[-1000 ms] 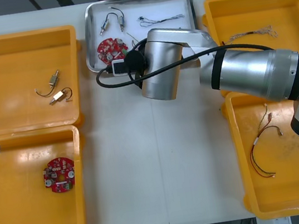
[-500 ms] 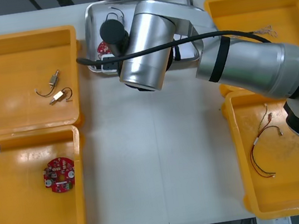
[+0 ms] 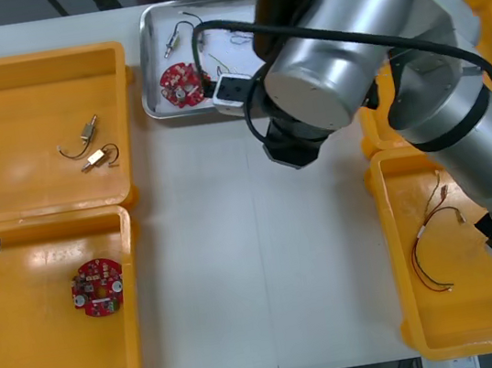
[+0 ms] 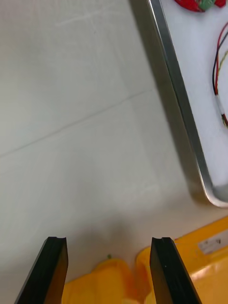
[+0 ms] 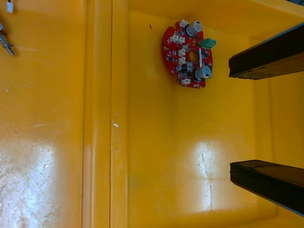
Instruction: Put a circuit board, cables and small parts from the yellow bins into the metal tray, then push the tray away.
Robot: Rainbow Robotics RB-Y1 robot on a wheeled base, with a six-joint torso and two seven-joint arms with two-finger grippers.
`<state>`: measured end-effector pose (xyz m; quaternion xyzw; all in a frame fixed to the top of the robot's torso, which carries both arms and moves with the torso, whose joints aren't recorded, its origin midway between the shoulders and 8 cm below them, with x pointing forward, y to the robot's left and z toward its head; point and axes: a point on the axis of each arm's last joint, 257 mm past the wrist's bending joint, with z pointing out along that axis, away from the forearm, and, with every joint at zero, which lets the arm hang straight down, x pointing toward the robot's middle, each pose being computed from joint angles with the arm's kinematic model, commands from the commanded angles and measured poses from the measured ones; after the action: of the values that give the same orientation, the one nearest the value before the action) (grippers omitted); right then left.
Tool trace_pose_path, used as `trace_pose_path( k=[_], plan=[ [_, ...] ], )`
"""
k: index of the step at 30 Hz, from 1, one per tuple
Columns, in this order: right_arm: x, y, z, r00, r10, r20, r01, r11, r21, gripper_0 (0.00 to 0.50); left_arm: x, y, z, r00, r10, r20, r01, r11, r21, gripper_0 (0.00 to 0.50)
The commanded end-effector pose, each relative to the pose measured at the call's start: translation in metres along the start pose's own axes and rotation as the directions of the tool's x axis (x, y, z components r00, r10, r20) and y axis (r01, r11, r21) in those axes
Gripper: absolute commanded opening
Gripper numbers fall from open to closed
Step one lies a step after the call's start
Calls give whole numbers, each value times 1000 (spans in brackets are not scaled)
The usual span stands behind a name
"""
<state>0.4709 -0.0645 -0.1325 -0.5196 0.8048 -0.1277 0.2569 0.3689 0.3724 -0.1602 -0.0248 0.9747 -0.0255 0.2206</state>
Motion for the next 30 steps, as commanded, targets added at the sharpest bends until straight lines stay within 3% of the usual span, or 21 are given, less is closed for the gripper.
trace_pose_path(
  k=[1,5,10,20,26,30],
  plan=[
    [0,-9,-26,987,114,114,-114,993,-8,500,-6,11,-15,999,38,33,-36,999,-39,500],
    [8,-22,-41,959,221,178,-222,975,-15,500,-6,11,-15,999,38,33,-36,999,-39,500],
    [27,-30,-51,892,395,219,-393,918,-57,500,-6,11,-15,999,38,33,-36,999,-39,500],
    [108,-38,-51,773,612,167,-619,785,-18,500,-6,11,-15,999,38,33,-36,999,-39,500],
    [147,-43,-59,677,721,148,-723,689,-52,500,-6,11,-15,999,38,33,-36,999,-39,500],
    [179,-48,-60,640,759,120,-761,648,-38,500,-6,11,-15,999,38,33,-36,999,-39,500]
  ],
)
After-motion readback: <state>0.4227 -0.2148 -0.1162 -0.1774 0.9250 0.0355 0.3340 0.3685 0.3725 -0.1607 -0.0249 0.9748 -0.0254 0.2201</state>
